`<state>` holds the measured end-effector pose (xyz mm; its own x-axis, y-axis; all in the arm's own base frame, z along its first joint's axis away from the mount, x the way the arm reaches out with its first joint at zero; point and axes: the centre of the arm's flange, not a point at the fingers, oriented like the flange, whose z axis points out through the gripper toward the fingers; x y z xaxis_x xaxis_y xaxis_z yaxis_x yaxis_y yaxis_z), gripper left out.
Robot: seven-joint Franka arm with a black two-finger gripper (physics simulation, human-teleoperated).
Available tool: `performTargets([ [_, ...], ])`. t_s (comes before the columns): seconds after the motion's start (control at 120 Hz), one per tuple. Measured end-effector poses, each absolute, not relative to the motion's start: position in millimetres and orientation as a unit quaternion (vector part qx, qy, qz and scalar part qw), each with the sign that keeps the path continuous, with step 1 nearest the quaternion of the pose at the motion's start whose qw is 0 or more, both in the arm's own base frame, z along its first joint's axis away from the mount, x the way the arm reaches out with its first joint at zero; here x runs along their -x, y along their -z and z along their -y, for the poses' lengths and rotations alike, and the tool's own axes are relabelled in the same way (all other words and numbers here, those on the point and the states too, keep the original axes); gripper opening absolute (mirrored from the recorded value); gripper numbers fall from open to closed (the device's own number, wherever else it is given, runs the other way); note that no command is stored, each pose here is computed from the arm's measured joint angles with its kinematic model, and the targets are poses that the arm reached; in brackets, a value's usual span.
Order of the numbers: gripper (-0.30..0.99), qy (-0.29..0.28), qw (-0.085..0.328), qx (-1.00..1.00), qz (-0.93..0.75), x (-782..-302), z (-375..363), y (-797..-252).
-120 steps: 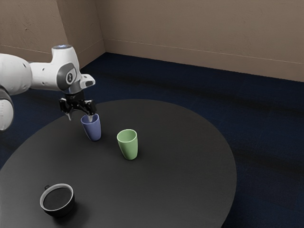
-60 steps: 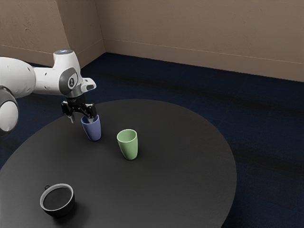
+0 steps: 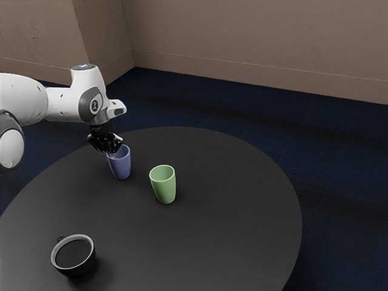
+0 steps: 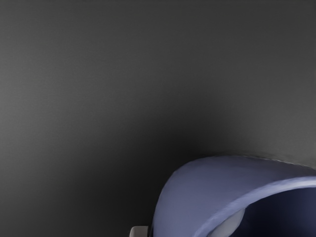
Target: Place the left cup onto the right cup
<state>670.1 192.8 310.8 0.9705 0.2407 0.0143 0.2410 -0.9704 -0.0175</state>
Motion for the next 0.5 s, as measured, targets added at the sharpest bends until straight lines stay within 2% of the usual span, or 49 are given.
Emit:
performTargets([
  [0.192, -0.08, 0.011, 0.008, 0.993, 0.117, -671.4, -186.7, -319.4],
  [0.5, -0.09, 0.021, -0.011, 0.997, 0.077, -665.1, -116.5, -415.5],
])
